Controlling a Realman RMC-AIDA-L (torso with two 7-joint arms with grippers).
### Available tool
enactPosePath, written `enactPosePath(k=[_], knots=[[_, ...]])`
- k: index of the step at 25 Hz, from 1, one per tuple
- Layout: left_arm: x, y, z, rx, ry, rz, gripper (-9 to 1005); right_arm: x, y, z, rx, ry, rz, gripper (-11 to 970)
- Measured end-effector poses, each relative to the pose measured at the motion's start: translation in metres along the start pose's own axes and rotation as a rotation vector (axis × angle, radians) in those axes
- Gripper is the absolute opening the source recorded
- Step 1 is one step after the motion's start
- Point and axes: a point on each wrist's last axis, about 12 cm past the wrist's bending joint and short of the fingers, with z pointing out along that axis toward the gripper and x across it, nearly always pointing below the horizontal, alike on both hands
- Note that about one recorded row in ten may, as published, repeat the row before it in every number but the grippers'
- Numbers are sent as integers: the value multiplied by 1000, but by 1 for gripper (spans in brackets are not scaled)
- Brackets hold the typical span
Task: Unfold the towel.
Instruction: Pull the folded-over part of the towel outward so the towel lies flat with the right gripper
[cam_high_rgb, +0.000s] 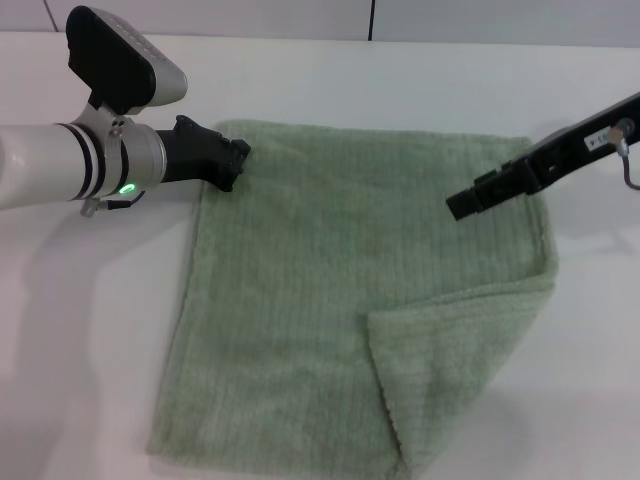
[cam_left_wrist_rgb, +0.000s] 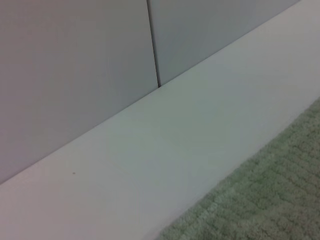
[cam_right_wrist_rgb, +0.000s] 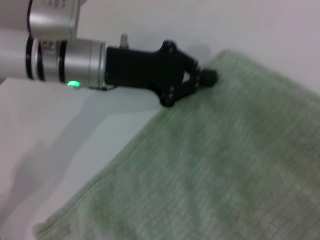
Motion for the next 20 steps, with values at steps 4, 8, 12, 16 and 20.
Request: enactPosePath(k=[4, 8, 12, 16, 20], knots=[[0, 0, 0, 0, 0, 0, 1, 0, 0, 8, -43, 42, -4, 671], [-1, 0, 0, 1, 0, 1, 1, 1, -1, 17, -78, 75, -19, 671], [-2, 0, 1, 1, 0, 5, 1, 2, 0, 24, -107, 101, -28, 671], [-2, -1, 2, 0, 5, 15, 1, 4, 0, 31, -132, 120, -27, 672], [-3, -1, 2, 0, 5, 17, 1, 6, 0, 36, -140, 139, -27, 672]])
